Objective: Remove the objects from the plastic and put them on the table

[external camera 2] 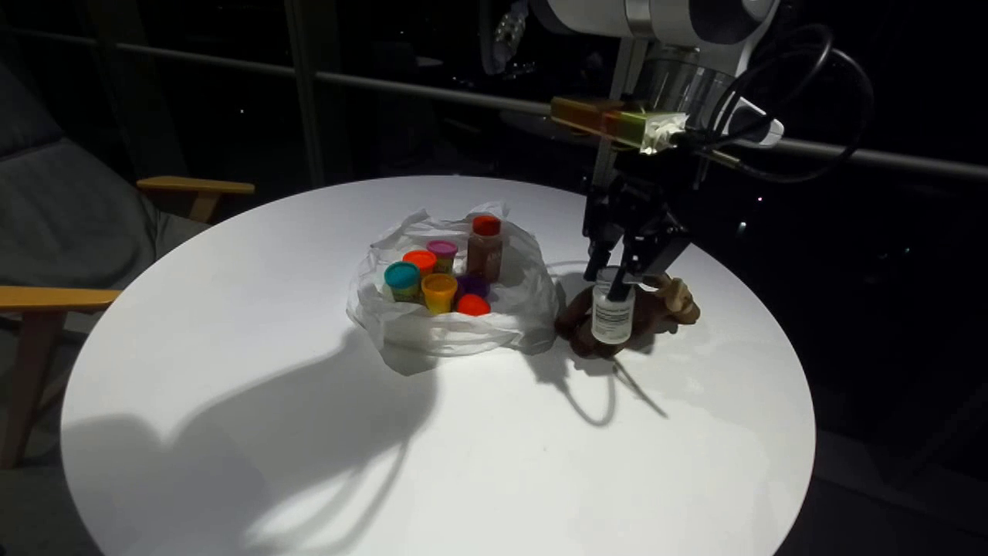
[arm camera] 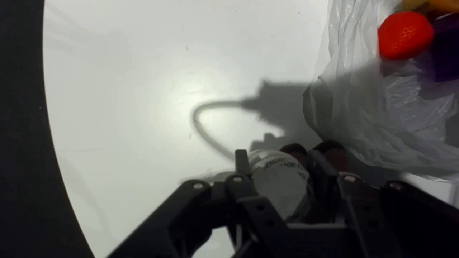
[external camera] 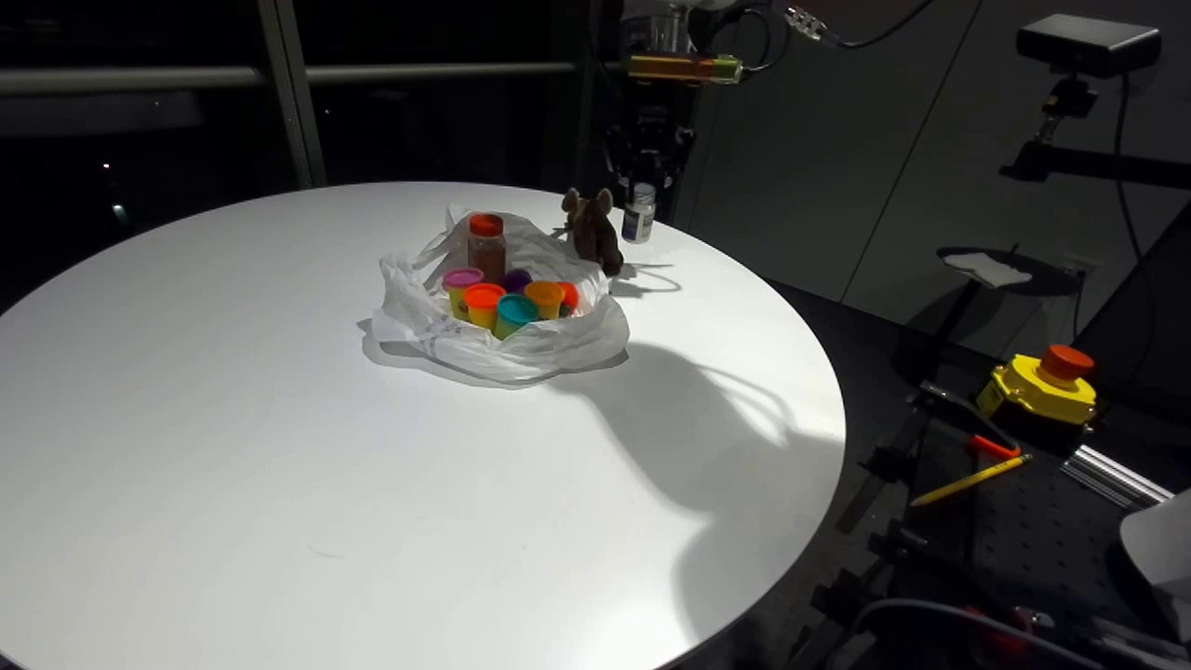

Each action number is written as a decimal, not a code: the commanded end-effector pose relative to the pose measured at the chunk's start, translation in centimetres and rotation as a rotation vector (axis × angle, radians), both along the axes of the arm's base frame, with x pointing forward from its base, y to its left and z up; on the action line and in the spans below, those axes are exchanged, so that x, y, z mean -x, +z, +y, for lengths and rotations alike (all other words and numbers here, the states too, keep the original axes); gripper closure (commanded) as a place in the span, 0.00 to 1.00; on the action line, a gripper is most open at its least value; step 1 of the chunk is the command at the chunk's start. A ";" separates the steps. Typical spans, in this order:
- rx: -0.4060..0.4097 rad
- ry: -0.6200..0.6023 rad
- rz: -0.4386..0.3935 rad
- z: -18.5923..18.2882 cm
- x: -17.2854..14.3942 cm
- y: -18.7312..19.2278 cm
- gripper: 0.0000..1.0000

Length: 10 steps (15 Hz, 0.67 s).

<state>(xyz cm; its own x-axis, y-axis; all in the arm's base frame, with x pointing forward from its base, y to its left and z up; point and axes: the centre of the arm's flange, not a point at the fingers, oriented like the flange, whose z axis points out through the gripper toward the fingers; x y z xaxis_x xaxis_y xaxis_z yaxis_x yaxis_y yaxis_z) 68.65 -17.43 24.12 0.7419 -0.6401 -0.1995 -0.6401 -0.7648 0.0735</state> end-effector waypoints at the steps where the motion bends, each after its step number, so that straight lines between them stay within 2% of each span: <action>1: -0.029 0.011 0.050 -0.5 2.3 -0.6 0.79; 5: -0.058 0.008 0.109 -1.6 1.8 -3.2 0.79; 9: -0.081 -0.006 0.122 -2.5 1.5 -4.7 0.80; 10: -0.084 -0.006 0.115 -2.6 1.6 -4.8 0.46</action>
